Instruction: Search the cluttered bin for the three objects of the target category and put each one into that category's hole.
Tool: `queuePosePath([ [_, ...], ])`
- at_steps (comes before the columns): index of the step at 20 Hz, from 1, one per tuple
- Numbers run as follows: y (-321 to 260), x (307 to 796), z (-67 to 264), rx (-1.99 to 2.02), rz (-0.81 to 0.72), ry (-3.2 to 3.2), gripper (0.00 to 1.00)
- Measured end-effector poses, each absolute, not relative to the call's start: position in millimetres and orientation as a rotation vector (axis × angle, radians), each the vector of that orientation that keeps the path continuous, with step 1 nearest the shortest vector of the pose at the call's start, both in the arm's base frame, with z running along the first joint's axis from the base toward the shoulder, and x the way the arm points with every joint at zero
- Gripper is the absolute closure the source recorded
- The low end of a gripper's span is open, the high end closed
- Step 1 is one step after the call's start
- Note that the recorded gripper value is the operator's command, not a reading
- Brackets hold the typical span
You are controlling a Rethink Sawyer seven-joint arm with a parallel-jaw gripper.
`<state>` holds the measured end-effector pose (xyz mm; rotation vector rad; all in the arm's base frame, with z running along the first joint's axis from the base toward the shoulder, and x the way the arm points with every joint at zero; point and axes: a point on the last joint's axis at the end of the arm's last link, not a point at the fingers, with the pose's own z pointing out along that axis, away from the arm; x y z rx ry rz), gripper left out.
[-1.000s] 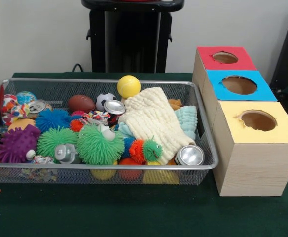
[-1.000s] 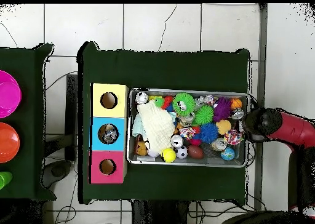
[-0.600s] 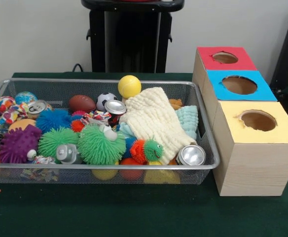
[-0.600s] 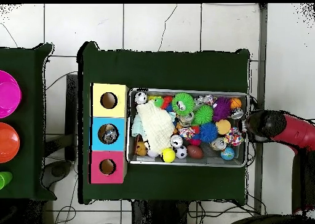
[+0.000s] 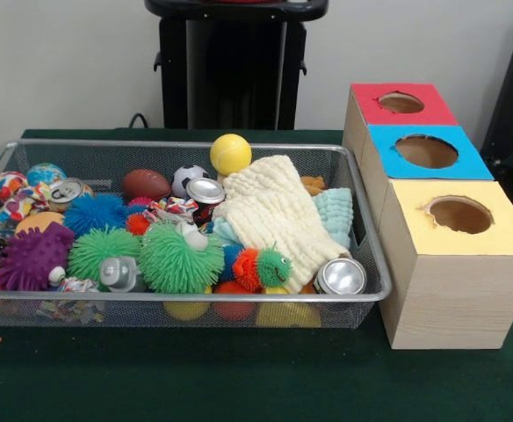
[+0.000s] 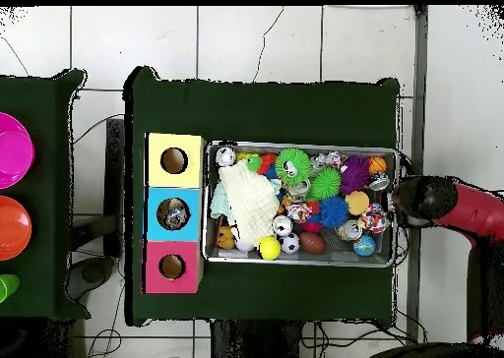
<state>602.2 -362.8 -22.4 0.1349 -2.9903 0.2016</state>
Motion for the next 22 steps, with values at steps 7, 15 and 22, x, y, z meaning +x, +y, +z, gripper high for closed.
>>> queuePosePath([
  [7, -363.9, 601.2, -22.0, 0.127, 0.185, -3.001, 1.0],
  [15, -368.4, 596.3, -21.2, 0.095, 0.128, -3.053, 1.0],
  [22, -370.9, 592.9, -20.6, 0.075, 0.092, -3.087, 1.0],
])
